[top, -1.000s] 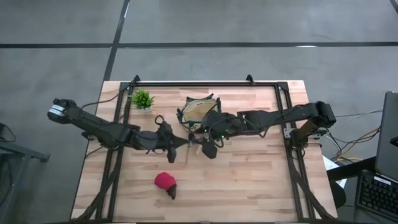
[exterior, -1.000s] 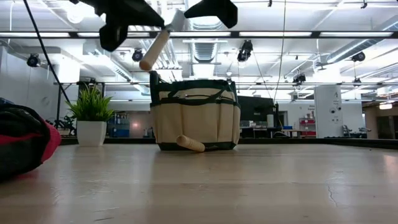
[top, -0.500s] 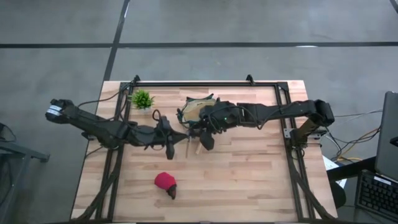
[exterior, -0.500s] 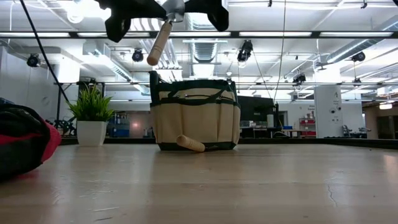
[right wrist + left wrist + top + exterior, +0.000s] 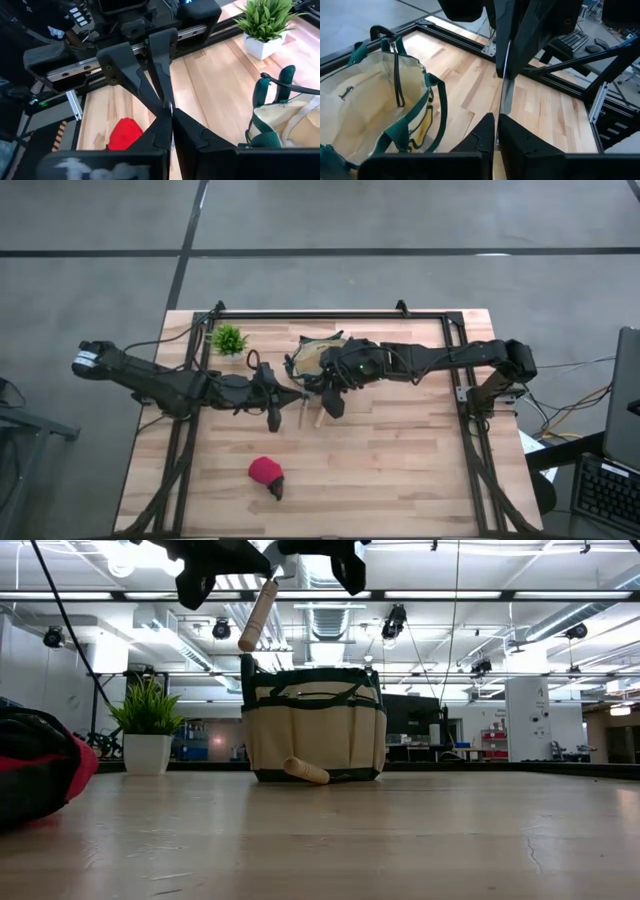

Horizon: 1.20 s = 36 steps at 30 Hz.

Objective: Pick & Place Garden tools in Gardening bag
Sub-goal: Put the bottom brown trowel into the brown gardening bag

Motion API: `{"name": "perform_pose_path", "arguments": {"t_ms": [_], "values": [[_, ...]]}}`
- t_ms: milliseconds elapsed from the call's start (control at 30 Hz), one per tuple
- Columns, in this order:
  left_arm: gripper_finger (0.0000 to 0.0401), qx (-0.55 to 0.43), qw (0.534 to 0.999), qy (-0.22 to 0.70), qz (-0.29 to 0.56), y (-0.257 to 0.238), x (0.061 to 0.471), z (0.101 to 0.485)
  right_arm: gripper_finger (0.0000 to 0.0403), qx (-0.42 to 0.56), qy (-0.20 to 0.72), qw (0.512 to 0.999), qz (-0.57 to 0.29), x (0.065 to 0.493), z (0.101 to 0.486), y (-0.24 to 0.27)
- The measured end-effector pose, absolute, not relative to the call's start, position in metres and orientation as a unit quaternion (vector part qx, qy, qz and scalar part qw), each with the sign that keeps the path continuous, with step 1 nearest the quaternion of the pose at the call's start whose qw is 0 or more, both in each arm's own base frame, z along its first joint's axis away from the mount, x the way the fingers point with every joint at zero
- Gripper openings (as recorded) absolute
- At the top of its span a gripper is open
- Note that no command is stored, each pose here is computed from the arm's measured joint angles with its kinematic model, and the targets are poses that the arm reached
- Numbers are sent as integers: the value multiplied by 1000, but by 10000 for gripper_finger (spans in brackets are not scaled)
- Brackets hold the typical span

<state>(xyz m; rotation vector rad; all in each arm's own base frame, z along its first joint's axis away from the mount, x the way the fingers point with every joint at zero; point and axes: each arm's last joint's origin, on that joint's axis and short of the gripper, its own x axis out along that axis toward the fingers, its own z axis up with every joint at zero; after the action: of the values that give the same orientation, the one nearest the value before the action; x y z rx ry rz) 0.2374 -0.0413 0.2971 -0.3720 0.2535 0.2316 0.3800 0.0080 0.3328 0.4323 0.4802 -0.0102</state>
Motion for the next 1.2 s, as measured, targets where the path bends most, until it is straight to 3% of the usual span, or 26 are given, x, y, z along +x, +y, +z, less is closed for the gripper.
{"name": "perform_pose_path", "arguments": {"t_ms": [333, 533, 933, 1200], "values": [[32, -179, 966, 143, 123, -37, 236, 294, 8, 210, 266, 940, -31, 377, 327, 1], [32, -180, 964, 151, 125, -35, 228, 295, 8, 166, 301, 934, -93, 369, 321, -2], [32, -189, 959, 158, 141, -32, 222, 295, 8, 49, 284, 941, -179, 365, 327, -10], [32, -190, 959, 158, 141, -32, 222, 295, 8, 21, 280, 941, -190, 364, 330, -11]]}}
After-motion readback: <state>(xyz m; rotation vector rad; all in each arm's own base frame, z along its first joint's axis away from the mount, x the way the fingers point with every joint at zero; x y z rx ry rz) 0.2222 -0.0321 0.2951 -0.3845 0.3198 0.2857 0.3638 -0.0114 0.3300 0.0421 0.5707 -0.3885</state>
